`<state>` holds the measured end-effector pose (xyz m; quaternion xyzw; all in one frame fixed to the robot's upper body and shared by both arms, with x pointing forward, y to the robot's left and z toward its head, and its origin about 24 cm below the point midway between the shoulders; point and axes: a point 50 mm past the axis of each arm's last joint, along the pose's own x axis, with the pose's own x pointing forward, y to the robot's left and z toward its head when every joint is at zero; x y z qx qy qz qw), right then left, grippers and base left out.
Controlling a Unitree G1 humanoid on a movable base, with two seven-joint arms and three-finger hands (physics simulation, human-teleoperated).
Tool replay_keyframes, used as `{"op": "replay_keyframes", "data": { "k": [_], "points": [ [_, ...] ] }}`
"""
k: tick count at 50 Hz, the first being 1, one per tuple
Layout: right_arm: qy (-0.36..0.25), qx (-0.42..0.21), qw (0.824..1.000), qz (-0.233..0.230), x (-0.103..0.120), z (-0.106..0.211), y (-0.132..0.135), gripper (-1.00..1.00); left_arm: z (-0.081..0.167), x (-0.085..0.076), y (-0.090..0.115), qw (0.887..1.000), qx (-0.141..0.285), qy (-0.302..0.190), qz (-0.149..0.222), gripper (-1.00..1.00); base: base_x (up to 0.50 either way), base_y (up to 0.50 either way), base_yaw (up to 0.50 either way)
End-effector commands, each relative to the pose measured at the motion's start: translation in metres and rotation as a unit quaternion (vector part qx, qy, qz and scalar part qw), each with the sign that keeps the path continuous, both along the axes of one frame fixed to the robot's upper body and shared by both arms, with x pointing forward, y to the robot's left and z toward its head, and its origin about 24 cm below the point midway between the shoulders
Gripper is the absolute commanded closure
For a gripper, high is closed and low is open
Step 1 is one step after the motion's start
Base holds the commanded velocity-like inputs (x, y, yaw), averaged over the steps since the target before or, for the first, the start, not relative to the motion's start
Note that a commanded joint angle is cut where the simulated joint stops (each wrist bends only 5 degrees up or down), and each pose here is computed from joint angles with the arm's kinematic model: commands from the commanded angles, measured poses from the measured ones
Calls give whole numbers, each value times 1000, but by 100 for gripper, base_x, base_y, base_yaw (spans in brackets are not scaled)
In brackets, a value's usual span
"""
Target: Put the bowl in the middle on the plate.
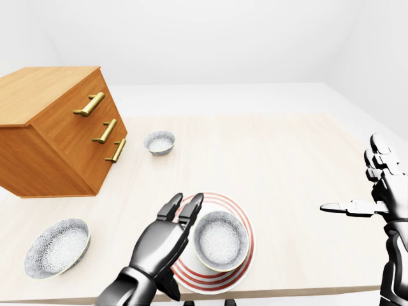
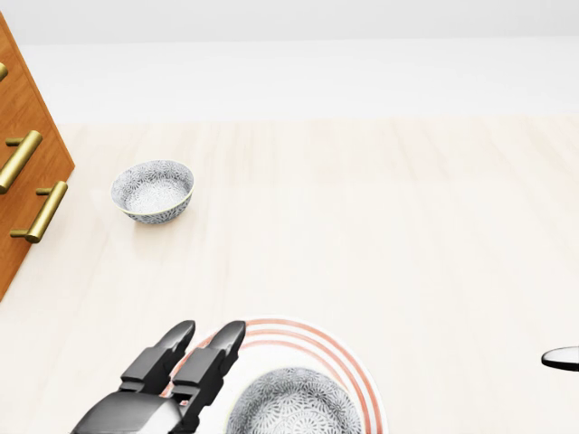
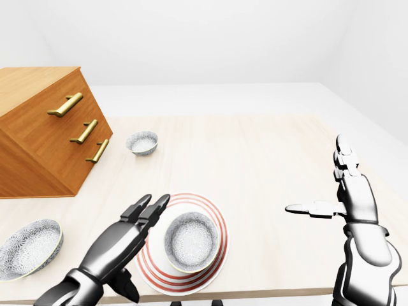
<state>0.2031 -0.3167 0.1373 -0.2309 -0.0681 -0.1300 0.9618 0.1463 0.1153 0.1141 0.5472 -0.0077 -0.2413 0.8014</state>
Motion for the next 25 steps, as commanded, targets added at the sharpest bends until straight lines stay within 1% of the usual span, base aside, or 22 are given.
{"op": "replay_keyframes", "data": {
  "k": [1, 2, 6, 8, 9, 14, 16, 20, 22, 25],
  "points": [
    [-1, -2, 1000, 1, 0, 1, 1, -100, 31, 10, 28, 993, -29, -75, 82, -100, 0, 0, 0],
    [-2, -3, 1000, 1, -1, 2, 1, -100, 33, 12, 30, 992, -36, -82, 87, -100, 0, 0, 0],
    [1, 0, 1000, 0, 0, -1, 0, -100, 34, 16, 44, 989, -33, -89, 118, -100, 0, 0, 0],
    [0, -1, 1000, 0, 0, 0, 0, -100, 40, 17, 48, 985, -36, -107, 130, -100, 0, 0, 0],
    [2, 0, 1000, -1, 1, -1, 0, -100, 42, 19, 53, 983, -33, -114, 139, -100, 0, 0, 0],
    [-1, -3, 1000, 1, 0, 1, 1, -100, 47, 23, 64, 977, -29, -131, 165, -100, 0, 0, 0],
    [-1, -3, 1000, 1, 0, 1, 1, -100, 52, 23, 65, 974, -32, -145, 169, -100, 0, 0, 0],
    [0, -2, 1000, 0, 0, 0, 0, -100, 51, 25, 68, 974, -36, -143, 174, -100, 0, 0, 0],
    [3, 2, 1000, -2, 0, -2, -1, -100, 50, 30, 73, 973, -37, -141, 179, -100, 0, 0, 0],
    [3, 2, 1000, -2, 1, -2, -1, -100, 60, 33, 77, 969, -37, -167, 178, -100, 0, 0, 0]
  ]
}}
